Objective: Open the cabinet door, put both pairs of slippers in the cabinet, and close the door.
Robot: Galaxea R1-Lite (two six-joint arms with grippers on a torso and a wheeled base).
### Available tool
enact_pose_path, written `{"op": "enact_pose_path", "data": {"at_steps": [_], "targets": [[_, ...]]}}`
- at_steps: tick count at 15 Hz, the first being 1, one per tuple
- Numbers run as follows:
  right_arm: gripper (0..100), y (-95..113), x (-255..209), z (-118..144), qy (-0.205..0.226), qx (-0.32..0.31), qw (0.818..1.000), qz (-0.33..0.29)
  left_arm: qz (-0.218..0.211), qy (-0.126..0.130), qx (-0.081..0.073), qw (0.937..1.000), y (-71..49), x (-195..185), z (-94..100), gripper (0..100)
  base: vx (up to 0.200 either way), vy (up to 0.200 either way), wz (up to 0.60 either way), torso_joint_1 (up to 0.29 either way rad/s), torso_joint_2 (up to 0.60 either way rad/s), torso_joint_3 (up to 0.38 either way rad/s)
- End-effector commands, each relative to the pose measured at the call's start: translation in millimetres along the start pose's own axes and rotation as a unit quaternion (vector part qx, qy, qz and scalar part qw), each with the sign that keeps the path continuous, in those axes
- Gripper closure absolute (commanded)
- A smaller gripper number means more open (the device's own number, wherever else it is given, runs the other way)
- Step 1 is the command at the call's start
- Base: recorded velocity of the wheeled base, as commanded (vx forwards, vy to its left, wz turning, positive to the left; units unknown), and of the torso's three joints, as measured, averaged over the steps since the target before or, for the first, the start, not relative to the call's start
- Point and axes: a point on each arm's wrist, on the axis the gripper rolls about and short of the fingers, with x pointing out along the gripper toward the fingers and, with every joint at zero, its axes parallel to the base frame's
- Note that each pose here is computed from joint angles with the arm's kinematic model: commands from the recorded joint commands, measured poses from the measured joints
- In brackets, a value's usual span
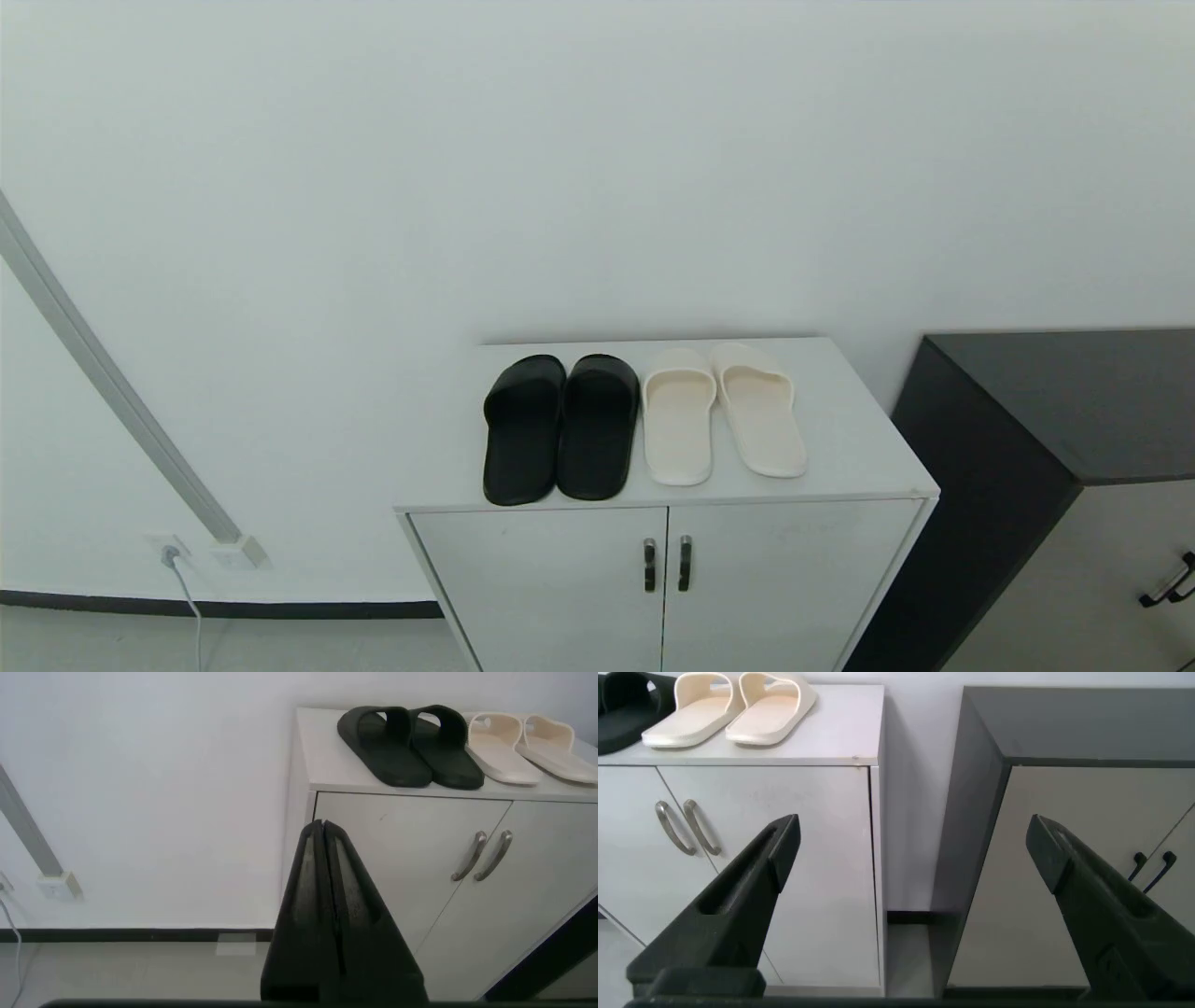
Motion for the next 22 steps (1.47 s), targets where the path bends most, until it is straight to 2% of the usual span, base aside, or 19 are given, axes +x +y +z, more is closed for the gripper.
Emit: {"op": "enact_pose_path", "data": {"at_steps": [1, 18, 22], "targets": [[0, 0.0, 0.1, 0.0, 0.001, -0.001, 1.0, 0.0, 0.0, 0.0, 0.0, 1.0, -0.1, 0.1, 0.0, 100, 0.0, 0.0, 0.0, 0.0, 0.0, 0.0], [0, 0.0, 0.1, 0.7, -0.003, -0.001, 1.0, 0.001, 0.0, 0.0, -0.002, 1.0, -0.1, 0.0, 0.3, 100, 0.0, 0.0, 0.0, 0.0, 0.0, 0.0], [0, 0.1, 1.9, 1.6, 0.009, -0.003, 1.0, -0.003, 0.0, 0.001, -0.002, 1.0, 0.0, 0.0, 0.3, 100, 0.0, 0.0, 0.0, 0.0, 0.0, 0.0]]}}
